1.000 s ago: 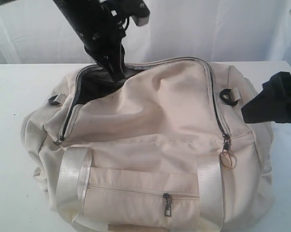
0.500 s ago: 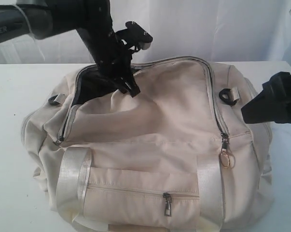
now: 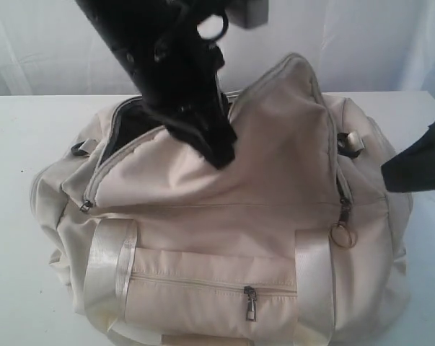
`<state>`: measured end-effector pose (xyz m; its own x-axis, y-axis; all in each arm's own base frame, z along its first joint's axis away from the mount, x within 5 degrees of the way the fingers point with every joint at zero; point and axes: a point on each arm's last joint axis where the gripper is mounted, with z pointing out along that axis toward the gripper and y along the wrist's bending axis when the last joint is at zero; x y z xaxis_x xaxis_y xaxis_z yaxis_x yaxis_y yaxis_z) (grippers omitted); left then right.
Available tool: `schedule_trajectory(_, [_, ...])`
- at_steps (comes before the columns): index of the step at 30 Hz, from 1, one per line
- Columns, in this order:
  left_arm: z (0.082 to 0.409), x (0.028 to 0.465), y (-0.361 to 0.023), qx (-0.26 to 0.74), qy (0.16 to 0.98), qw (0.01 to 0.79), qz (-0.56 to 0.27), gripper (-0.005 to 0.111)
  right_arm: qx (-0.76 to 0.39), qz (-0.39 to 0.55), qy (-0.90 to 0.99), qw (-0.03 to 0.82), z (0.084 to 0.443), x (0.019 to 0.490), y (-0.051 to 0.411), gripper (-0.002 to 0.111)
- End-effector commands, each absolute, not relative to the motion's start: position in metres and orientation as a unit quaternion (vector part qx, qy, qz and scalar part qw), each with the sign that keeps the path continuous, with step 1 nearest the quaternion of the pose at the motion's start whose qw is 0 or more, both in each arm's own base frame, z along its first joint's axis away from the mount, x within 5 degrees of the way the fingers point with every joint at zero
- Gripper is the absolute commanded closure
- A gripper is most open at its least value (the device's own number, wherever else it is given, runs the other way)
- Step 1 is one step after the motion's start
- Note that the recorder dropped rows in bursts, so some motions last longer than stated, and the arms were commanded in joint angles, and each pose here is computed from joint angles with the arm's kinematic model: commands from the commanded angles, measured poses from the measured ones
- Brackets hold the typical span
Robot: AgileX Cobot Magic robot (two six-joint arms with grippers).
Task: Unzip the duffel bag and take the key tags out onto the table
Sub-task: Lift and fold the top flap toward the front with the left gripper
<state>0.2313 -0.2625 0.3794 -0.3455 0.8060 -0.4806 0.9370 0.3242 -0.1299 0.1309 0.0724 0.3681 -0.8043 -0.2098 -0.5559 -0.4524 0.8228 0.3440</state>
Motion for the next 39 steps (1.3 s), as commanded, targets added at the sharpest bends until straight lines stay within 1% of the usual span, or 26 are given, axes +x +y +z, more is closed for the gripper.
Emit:
schedule_trajectory(1, [0.35,0.182,-0.26,0.577,0.792,0.052,-0.195,0.107,-0.156,0.229,0.91,0.309,0.393,0.111,0.063,0.053])
schedule_trajectory(6, [0.328,0.138,-0.257,0.595,0.782,-0.008,-0.187,0.107,-0.142,0.239,0.899,0.339,0.404,0.096,0.06,0.053])
schedule_trajectory(10, [0.312,0.105,-0.255,0.607,0.766,-0.061,-0.205,0.107,-0.128,0.257,0.899,0.332,0.405,0.094,0.061,0.053])
schedule_trajectory(15, [0.29,0.08,-0.256,0.613,0.751,-0.116,-0.214,0.105,-0.127,0.287,0.893,0.322,0.407,0.091,0.066,0.053])
schedule_trajectory(16, [0.285,0.078,-0.256,0.611,0.752,-0.124,-0.214,0.102,-0.127,0.291,0.892,0.322,0.407,0.091,0.066,0.053])
schedule_trajectory(18, [0.275,0.073,-0.253,0.608,0.752,-0.142,-0.211,0.09,-0.127,0.299,0.89,0.32,0.408,0.091,0.067,0.053])
schedule_trajectory(23, [0.258,0.068,-0.244,0.6,0.756,-0.177,-0.194,0.05,-0.127,0.31,0.887,0.317,0.409,0.09,0.069,0.053])
schedule_trajectory(25, [0.257,0.068,-0.242,0.6,0.755,-0.186,-0.191,0.043,-0.127,0.31,0.887,0.318,0.409,0.09,0.069,0.053])
schedule_trajectory(26, [0.259,0.067,-0.242,0.6,0.754,-0.187,-0.192,0.042,-0.127,0.31,0.887,0.318,0.409,0.09,0.069,0.053])
schedule_trajectory(30, [0.277,0.068,-0.243,0.603,0.755,-0.156,-0.206,0.048,-0.127,0.31,0.887,0.318,0.409,0.09,0.069,0.053])
schedule_trajectory(33, [0.299,0.067,-0.237,0.615,0.75,-0.11,-0.218,0.057,-0.127,0.31,0.887,0.318,0.409,0.09,0.069,0.053])
schedule_trajectory(34, [0.31,0.067,-0.233,0.624,0.746,-0.084,-0.216,0.063,-0.127,0.31,0.887,0.318,0.409,0.09,0.069,0.053])
schedule_trajectory(36, [0.322,0.072,-0.224,0.632,0.751,-0.039,-0.184,0.072,-0.127,0.31,0.887,0.318,0.409,0.09,0.069,0.053])
schedule_trajectory(39, [0.335,0.085,-0.204,0.613,0.784,0.037,-0.096,0.088,-0.127,0.31,0.887,0.318,0.409,0.09,0.069,0.053])
